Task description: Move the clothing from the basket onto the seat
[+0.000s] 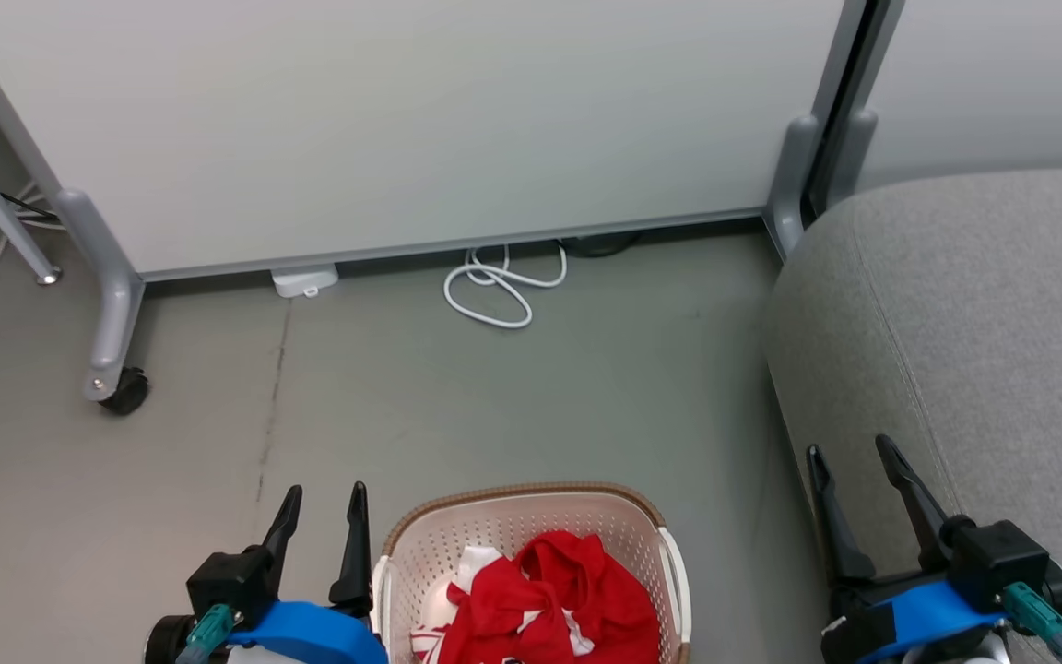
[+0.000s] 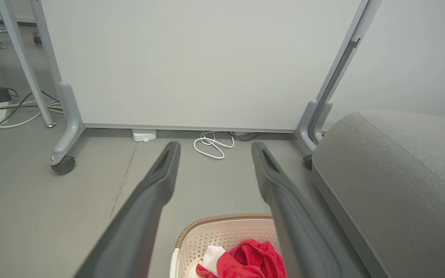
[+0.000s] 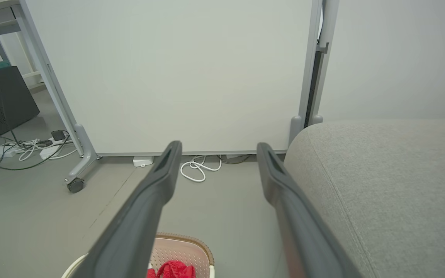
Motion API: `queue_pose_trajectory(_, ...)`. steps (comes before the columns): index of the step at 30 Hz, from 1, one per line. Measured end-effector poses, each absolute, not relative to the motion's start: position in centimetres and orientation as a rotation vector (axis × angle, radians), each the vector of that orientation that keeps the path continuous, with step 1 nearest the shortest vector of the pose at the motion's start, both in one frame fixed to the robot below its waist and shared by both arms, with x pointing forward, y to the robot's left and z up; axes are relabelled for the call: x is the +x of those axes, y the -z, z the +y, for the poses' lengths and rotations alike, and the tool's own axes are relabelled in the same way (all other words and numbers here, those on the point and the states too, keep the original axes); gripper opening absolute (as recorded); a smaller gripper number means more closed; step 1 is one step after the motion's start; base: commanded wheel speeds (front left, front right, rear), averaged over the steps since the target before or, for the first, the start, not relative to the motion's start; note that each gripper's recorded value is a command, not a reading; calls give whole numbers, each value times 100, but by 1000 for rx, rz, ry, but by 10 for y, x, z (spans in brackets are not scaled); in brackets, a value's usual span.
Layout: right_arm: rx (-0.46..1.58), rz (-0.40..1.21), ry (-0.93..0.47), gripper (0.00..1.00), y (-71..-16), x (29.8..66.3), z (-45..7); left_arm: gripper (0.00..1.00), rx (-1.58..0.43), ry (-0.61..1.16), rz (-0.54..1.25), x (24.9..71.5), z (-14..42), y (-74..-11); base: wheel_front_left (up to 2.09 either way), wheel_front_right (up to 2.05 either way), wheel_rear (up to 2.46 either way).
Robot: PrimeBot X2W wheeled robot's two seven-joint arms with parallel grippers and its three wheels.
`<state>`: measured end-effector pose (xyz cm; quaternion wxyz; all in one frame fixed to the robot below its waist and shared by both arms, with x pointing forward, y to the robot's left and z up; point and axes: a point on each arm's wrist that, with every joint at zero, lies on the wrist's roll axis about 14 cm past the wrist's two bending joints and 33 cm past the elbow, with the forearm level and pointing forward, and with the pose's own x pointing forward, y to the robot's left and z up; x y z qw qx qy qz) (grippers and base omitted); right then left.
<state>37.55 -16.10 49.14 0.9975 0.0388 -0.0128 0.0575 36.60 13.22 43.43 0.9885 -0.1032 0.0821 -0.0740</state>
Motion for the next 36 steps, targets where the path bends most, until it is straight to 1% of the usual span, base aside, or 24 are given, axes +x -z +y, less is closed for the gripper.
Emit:
queue_pose_trajectory(11,69,21,-98,100,-476,392,-167,100,-205,266,476,379,88,-350,0,0,0)
queue_pose_trajectory(18,66,90,-64,100,-448,407,-180,100,-187,347,692,395,58,-293,0,0,0)
queue_pose_trajectory(24,81,163,-46,100,-417,417,-186,100,-136,438,851,399,37,-244,0,0,0)
queue_pose_trajectory(31,94,255,-15,100,-382,417,-195,100,-90,519,1007,394,20,-192,0,0,0)
queue_pose_trajectory(36,102,275,11,100,-372,420,-202,100,-99,550,1118,382,8,-161,0,0,0)
